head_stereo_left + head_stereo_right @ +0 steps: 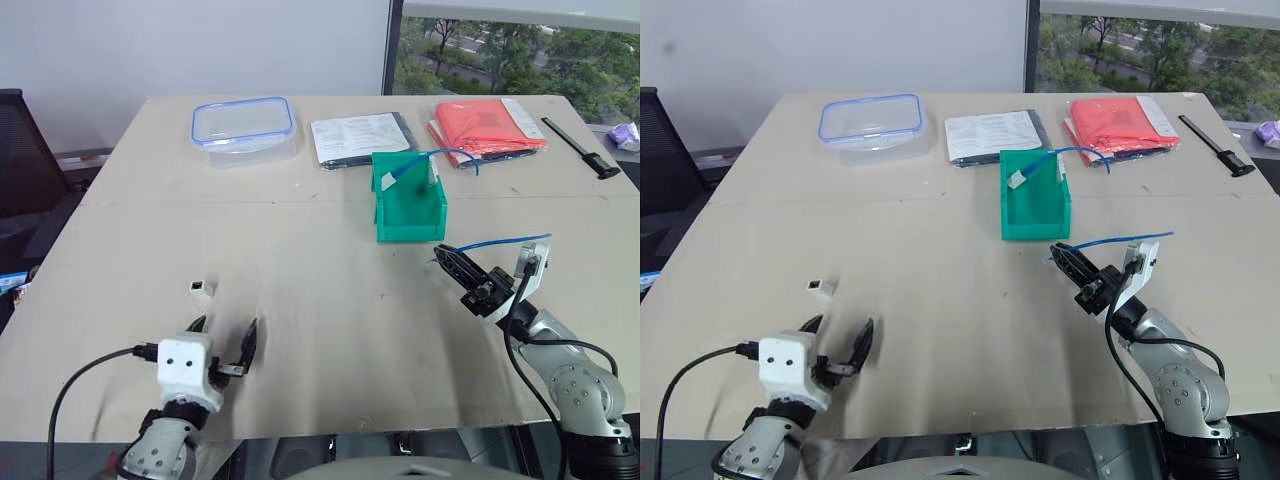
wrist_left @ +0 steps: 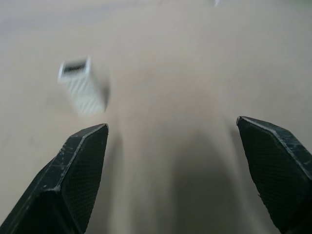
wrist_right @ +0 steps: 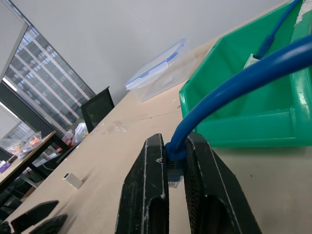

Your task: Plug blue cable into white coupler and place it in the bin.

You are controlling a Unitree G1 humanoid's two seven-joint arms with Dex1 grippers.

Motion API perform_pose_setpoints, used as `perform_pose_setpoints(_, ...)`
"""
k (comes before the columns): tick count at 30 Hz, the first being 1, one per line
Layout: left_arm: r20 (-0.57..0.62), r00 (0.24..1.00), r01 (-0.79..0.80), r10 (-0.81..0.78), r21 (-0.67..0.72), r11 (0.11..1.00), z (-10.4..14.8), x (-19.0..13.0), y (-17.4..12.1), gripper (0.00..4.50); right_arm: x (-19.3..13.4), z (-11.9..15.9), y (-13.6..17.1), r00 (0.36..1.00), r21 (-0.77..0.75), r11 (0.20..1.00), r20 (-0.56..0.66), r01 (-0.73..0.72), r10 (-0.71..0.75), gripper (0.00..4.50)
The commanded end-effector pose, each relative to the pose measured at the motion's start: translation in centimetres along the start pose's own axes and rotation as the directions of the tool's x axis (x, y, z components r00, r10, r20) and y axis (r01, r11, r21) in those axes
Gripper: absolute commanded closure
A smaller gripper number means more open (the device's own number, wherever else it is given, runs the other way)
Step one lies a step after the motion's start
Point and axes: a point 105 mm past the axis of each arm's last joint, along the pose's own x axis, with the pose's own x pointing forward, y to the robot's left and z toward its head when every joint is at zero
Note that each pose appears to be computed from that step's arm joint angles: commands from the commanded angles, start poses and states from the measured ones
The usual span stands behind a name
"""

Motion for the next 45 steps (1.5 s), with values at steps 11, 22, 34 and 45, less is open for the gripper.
perform_pose_setpoints(11,-0.027,0.998,0.066,-0.065,0.057,0.996,-1.6,5.0,3.3,0.07,0.6,0.5,1.0,0.999,-0.021,1.0,0.05,-0.02,0.021,4.5)
perform_pose_setpoints(22,0.003,0.997,0.078,-0.078,0.025,0.997,-1.1,6.4,2.7,3.95,0.4,0.8,1.1,0.998,-0.038,0.999,0.055,-0.004,0.007,4.5)
perform_pose_setpoints(34,0.061,0.472,0.849,-0.88,0.239,0.472,6.4,9.4,-10.4,3.95,2.0,1.3,4.1,0.962,-0.273,0.926,-0.157,-0.26,0.223,4.5)
perform_pose_setpoints(45,-0.18,-0.059,0.943,-0.982,0.312,-0.114,7.4,11.2,-18.1,3.95,4.5,-1.2,4.2,0.844,-0.504,0.693,-0.441,-0.515,0.306,4.5)
